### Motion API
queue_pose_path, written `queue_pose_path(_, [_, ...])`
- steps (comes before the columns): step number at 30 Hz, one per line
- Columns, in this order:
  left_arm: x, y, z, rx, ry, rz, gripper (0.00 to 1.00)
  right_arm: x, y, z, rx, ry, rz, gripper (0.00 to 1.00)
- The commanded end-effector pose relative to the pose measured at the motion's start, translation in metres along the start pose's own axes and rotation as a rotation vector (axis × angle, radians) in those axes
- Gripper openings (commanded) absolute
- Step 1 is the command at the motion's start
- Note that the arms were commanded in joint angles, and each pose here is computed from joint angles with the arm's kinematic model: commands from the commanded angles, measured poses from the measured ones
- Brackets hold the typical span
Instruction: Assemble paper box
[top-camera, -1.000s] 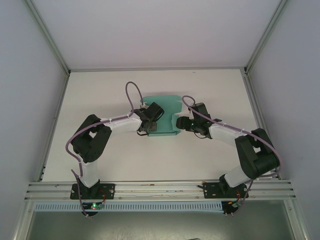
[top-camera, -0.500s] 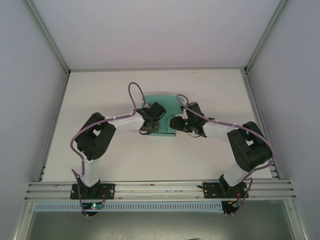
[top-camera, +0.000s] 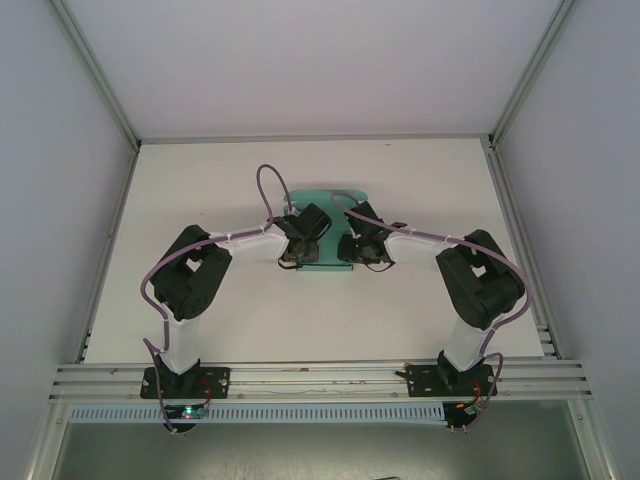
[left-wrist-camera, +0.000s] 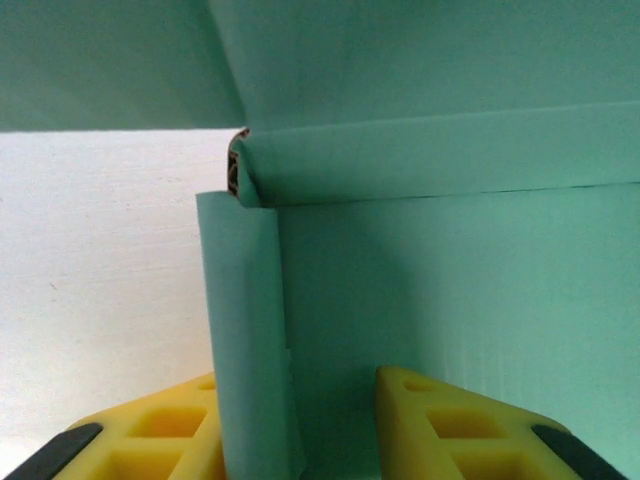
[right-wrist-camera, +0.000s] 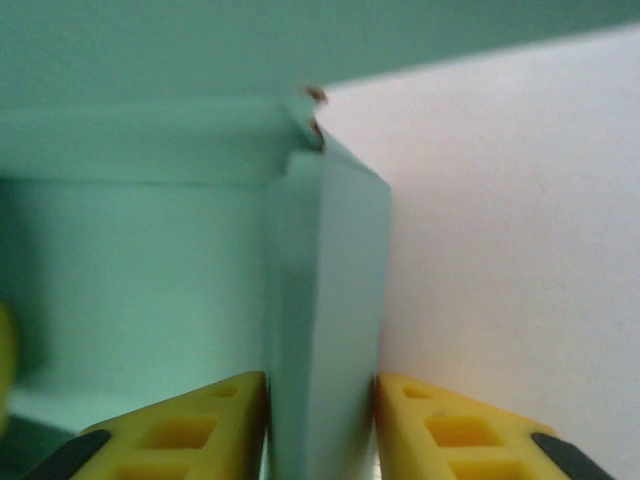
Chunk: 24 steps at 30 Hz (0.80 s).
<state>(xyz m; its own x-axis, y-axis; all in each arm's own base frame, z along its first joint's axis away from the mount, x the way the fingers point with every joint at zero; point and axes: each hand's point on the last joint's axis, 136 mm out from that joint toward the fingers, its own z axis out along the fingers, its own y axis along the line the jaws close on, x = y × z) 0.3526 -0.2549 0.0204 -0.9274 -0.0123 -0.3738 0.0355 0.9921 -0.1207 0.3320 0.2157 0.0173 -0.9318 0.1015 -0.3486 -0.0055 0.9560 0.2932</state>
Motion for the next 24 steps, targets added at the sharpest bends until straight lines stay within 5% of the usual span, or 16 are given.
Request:
queue_pose_path(1, [-0.008,-0.011,-0.004,0.037,-0.028,-0.014,0.35,0.017,-0.024,0.003,0.147,0.066,-0.024,0.25])
queue_pose_path(7, [-0.011,-0.015,-0.010,0.060,-0.036,-0.014,0.35,0.011,-0.025,0.003,0.182,0.042,-0.043,0.00])
queue_pose_path(11, [-0.018,-0.023,-0.027,0.109,-0.061,0.002,0.38,-0.002,-0.023,-0.003,0.199,-0.026,-0.084,0.00])
queue_pose_path(13, [-0.026,-0.032,-0.047,0.166,-0.091,0.013,0.48,-0.015,-0.017,-0.010,0.188,-0.086,-0.126,0.00])
queue_pose_path(19, [-0.054,-0.050,-0.142,0.357,-0.288,0.106,0.99,-0.069,0.005,-0.054,0.065,-0.276,-0.180,0.00])
queue_pose_path(24, [-0.062,0.000,-0.209,0.290,-0.490,0.026,1.00,-0.105,0.023,-0.102,-0.191,-0.430,-0.147,0.00])
